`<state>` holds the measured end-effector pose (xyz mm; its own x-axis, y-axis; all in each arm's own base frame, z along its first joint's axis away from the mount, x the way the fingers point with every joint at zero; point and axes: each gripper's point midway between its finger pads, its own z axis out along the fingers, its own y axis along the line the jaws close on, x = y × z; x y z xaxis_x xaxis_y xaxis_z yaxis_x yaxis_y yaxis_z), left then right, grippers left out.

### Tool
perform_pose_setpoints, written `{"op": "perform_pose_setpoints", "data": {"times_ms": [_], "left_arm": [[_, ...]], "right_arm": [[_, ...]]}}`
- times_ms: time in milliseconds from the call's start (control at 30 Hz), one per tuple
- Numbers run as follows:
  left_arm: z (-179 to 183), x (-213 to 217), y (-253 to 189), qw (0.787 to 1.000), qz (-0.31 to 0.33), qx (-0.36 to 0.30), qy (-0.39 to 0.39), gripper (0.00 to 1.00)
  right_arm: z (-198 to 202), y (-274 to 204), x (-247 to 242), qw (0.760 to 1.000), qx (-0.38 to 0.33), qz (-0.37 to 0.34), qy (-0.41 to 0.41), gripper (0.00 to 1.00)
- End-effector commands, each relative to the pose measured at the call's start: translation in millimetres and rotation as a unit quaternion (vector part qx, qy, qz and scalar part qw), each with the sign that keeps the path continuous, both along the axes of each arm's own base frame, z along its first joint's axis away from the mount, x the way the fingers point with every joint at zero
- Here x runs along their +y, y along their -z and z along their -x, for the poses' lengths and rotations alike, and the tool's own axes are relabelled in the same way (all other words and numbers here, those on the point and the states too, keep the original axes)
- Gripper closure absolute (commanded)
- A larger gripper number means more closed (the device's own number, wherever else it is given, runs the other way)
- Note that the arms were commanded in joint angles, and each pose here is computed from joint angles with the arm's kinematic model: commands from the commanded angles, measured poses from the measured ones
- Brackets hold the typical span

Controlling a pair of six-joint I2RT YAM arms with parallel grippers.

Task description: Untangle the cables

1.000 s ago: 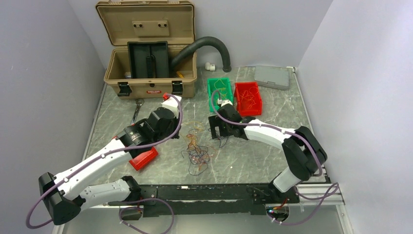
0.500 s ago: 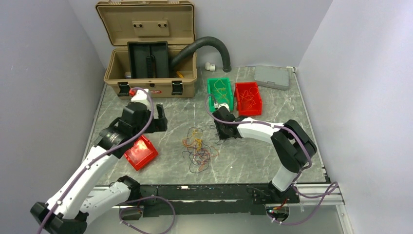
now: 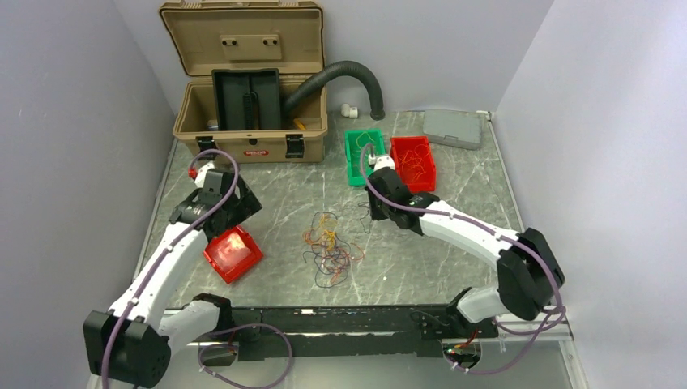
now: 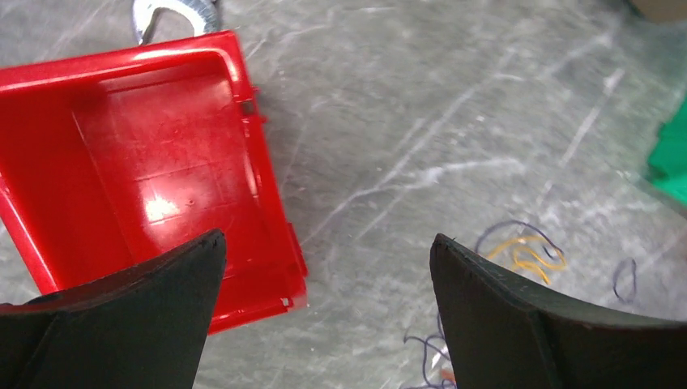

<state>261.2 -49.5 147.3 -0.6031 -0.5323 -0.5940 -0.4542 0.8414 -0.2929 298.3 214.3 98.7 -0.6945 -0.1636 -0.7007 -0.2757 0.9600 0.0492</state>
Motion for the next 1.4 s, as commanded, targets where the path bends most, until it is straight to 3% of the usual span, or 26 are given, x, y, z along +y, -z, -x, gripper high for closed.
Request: {"op": "perform_pose_setpoints", "data": {"times_ms": [0, 267, 667, 967, 1200, 1367], "left_arm": [[-11, 4, 25, 0.995, 0.052, 0.011, -0.079, 0.04], [-8, 22, 62, 0.983, 0.023, 0.069, -0.168, 0.16], [-43, -15, 60, 0.986, 0.031, 0.064, -0.150, 0.56], [-73, -35, 43, 0.988, 0.038, 0.044, -0.143, 0.69], [-81, -41, 45, 0.988, 0.037, 0.049, -0.139, 0.68], [-80, -37, 24, 0.992, 0.013, 0.029, -0.123, 0.52]], "right_arm": [[-2, -34, -9, 0.999, -0.032, -0.001, 0.012, 1.00], [0, -72, -14, 0.997, -0.069, -0.017, 0.009, 1.00], [-2, -96, -26, 0.994, -0.104, -0.027, 0.022, 1.00], [-5, -117, -22, 0.990, -0.131, -0.048, 0.013, 1.00], [-9, -140, -3, 0.986, -0.148, -0.080, -0.021, 1.00], [-5, -154, 31, 0.975, -0.152, -0.124, -0.105, 1.00]]}}
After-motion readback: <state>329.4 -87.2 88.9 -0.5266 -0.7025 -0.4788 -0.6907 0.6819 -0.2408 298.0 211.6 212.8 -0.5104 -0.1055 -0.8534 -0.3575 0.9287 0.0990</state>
